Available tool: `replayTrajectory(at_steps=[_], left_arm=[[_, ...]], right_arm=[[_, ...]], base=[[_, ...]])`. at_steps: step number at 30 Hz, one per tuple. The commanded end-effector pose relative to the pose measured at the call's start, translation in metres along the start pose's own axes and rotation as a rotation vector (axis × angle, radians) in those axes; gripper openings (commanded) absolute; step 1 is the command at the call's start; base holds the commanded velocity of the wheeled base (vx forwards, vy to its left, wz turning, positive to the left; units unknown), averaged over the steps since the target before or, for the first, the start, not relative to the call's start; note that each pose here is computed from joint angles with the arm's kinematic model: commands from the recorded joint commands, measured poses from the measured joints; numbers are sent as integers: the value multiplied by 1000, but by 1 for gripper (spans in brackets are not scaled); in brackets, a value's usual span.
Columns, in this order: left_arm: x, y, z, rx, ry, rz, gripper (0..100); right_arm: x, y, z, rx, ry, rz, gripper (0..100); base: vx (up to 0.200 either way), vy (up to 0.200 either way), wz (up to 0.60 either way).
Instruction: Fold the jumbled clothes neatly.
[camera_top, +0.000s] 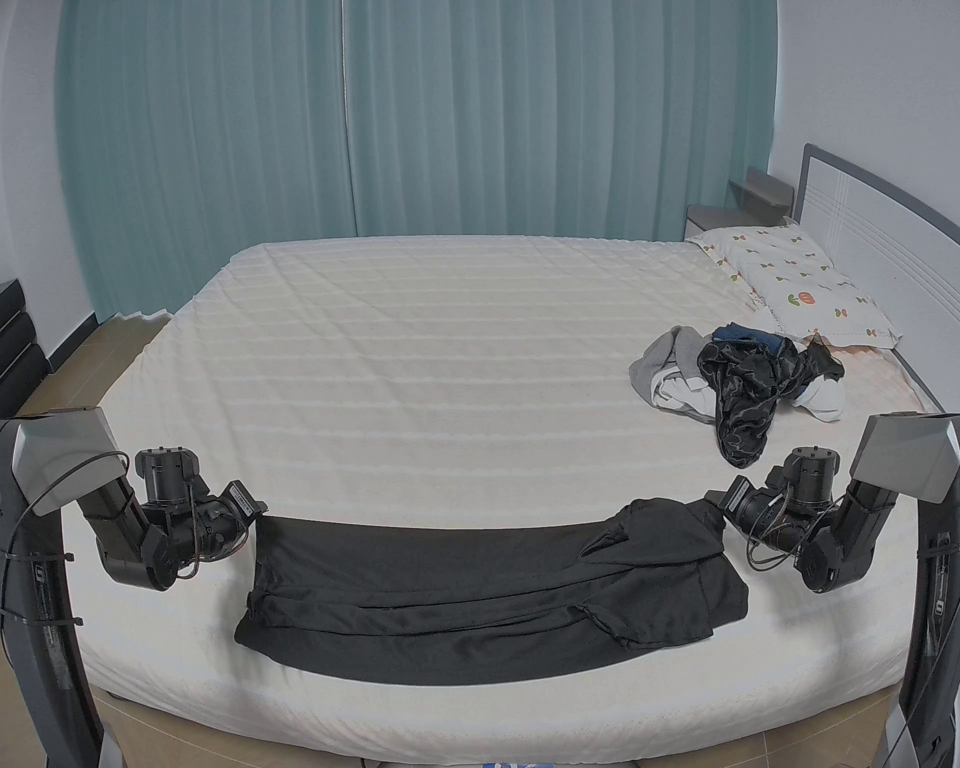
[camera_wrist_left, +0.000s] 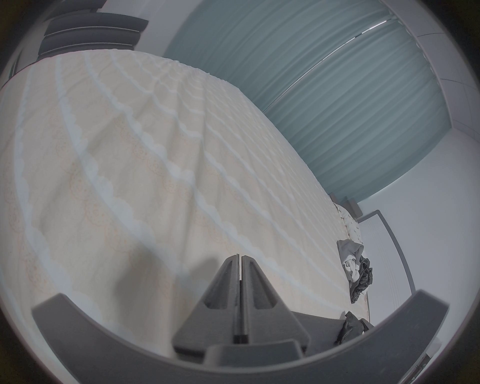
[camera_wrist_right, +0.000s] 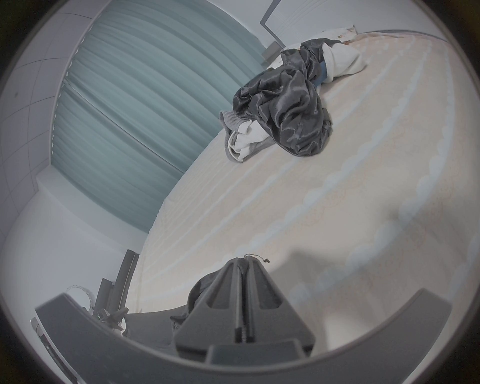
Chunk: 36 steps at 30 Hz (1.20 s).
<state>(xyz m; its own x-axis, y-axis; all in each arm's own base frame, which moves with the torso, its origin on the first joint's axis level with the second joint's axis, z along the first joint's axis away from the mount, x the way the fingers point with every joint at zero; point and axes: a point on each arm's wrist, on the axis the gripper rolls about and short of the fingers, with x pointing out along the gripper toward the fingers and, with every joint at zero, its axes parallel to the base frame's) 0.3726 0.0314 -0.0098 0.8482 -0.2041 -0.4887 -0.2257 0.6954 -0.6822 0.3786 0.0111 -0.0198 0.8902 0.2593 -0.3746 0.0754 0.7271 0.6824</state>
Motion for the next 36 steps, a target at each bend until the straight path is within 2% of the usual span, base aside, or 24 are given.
replayTrajectory(at_steps=[1, 9, 10, 18, 24, 27, 36], left_arm=[[12, 9, -3, -6, 7, 11, 0], [20, 11, -3, -4, 3, 7, 0], [21, 10, -3, -2, 5, 5, 100], [16, 12, -4, -12, 10, 14, 100], [-12, 1, 0, -67, 7, 0, 100], [-15, 2, -3, -70, 13, 6, 100], [-30, -8, -5, -59, 19, -2, 100]], right_arm=[[8, -7, -5, 3, 4, -9, 0], [13, -13, -11, -1, -12, -8, 0], [14, -16, -15, -3, -11, -7, 100], [0, -7, -11, 0, -14, -4, 100], [-22, 7, 0, 23, -31, -2, 100], [-27, 7, -4, 24, -17, -11, 100], [-47, 5, -13, 39, 26, -55, 100]], base=[[0, 0, 0], [0, 0, 0], [0, 0, 0], [0, 0, 0], [0, 0, 0], [0, 0, 0], [-200, 0, 0]])
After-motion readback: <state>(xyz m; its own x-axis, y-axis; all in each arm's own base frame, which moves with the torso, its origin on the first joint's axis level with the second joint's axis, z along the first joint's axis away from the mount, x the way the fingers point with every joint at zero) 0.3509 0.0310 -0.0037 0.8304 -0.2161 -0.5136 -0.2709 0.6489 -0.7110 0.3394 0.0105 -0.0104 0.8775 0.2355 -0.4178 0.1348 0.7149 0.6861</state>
